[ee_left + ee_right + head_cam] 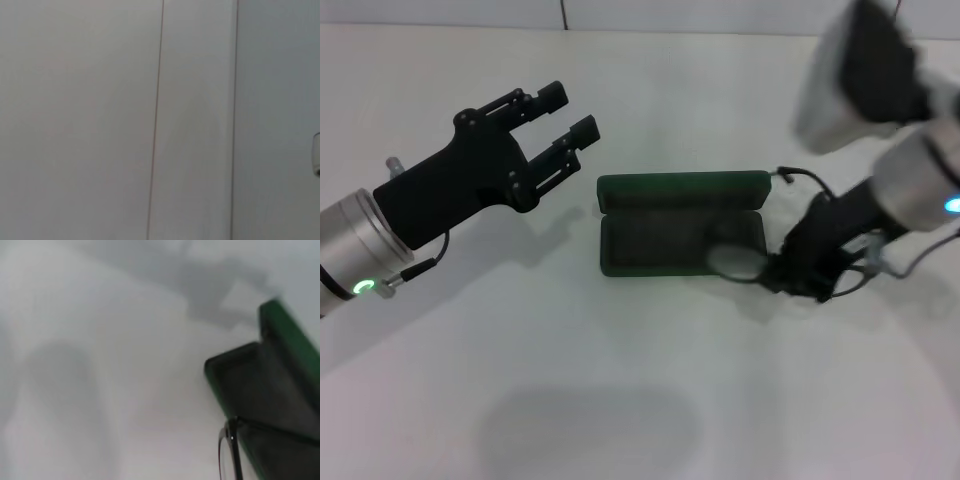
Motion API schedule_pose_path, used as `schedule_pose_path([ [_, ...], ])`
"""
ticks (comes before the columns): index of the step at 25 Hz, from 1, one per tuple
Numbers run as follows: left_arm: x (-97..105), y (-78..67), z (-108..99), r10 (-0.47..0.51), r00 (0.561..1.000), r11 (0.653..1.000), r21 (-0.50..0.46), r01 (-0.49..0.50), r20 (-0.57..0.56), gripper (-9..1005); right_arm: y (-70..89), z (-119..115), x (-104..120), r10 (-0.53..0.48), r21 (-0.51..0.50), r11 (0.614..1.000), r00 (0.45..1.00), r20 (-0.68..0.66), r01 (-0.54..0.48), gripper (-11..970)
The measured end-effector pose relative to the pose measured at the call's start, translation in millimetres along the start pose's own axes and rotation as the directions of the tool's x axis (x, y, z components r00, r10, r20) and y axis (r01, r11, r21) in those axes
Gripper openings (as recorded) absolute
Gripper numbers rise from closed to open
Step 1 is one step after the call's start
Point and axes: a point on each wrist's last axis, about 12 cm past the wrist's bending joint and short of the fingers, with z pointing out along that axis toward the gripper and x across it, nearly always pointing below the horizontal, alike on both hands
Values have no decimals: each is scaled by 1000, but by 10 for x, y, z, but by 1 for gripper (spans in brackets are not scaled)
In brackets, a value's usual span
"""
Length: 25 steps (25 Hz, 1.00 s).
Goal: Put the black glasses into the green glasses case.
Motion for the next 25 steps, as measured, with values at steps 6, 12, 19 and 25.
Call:
schedule_pose_path([
  [6, -180, -47, 31, -59, 996, 990, 131, 50, 66, 533, -47, -209, 511, -31, -35, 998, 934, 357, 46, 111],
  [12, -466, 32, 263, -180, 981, 946, 288, 151, 75, 533, -23, -13, 1103, -139, 8, 982, 705, 695, 187, 112],
  [19, -640, 49, 873, -337, 922, 811, 440, 387, -191, 533, 133, 218, 1398, -365, 216, 917, 485, 795, 335, 111],
  [25, -658, -1, 1182, -371, 836, 734, 424, 531, -405, 532, 154, 258, 1390, -453, 292, 875, 440, 776, 386, 112],
])
